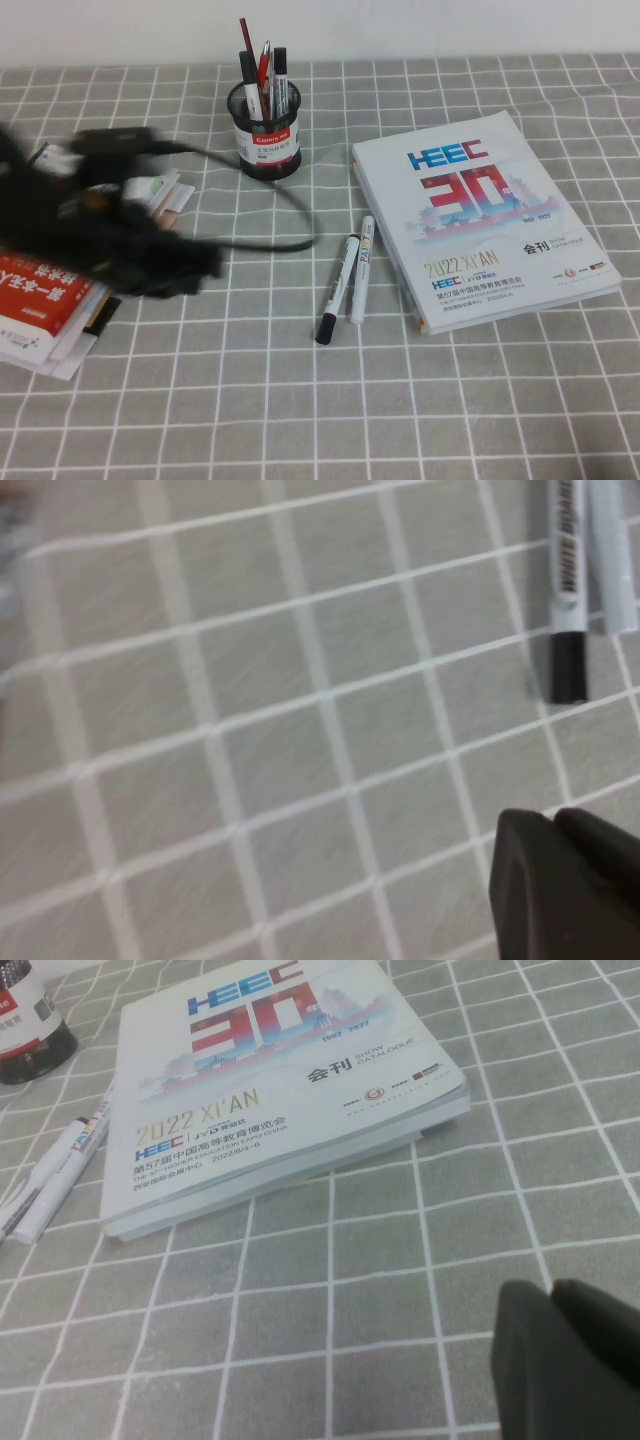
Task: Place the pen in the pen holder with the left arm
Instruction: Pick up the pen on the table
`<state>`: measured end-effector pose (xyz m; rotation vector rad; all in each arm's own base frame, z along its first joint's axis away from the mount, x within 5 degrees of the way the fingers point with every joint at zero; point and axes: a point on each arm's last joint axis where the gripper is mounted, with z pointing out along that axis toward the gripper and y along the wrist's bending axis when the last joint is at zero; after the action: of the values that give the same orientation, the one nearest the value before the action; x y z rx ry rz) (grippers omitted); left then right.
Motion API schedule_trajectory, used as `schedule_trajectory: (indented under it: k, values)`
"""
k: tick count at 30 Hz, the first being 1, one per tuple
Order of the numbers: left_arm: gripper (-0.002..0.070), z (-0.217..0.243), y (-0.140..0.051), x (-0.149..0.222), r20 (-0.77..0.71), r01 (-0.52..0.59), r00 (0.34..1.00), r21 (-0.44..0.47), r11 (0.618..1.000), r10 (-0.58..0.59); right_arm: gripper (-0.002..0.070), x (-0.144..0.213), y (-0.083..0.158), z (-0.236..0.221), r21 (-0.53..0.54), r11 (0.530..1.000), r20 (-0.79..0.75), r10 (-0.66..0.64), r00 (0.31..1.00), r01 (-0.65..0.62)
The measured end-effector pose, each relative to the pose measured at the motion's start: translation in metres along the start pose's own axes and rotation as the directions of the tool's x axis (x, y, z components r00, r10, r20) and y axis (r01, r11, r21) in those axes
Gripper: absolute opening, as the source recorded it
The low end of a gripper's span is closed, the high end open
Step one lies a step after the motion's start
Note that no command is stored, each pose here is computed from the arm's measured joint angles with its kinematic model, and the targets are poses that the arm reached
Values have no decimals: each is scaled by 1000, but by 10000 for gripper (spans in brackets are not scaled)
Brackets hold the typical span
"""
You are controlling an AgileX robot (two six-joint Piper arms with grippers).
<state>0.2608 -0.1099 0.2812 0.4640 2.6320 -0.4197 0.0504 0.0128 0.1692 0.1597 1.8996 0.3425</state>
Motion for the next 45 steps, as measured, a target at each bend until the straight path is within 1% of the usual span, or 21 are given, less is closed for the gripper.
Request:
schedule_trajectory:
  k: [7,12,18,24,28,31,36,38,41,45]
  values:
    - [-2,56,-34,-49,-130,-157,979,25,987,159,-15,0,0,0,0,1000,0,0,1000,0]
    - [-2,95,-57,-73,-194,-237,951,44,970,241,-15,0,0,0,0,1000,0,0,1000,0]
    - [-2,128,-69,-93,-239,-272,931,57,961,278,-15,0,0,0,0,1000,0,0,1000,0]
    - [-2,154,-82,-102,-309,-316,899,29,948,309,-15,0,0,0,0,1000,0,0,1000,0]
    - [0,166,-86,-103,-343,-338,882,22,941,324,-15,0,0,0,0,1000,0,0,1000,0]
    - [39,169,-84,-103,-351,-339,879,17,940,324,-15,0,0,0,0,1000,0,0,1000,0]
    - [197,170,-80,-104,-348,-333,883,10,943,315,-15,0,0,0,0,1000,0,0,1000,0]
    - [235,170,-78,-106,-341,-328,888,6,945,310,-15,0,0,0,0,1000,0,0,1000,0]
    - [257,174,-77,-106,-336,-329,889,2,944,311,-15,0,0,0,0,1000,0,0,1000,0]
    - [265,184,-75,-104,-347,-326,886,2,945,307,-15,0,0,0,0,1000,0,0,1000,0]
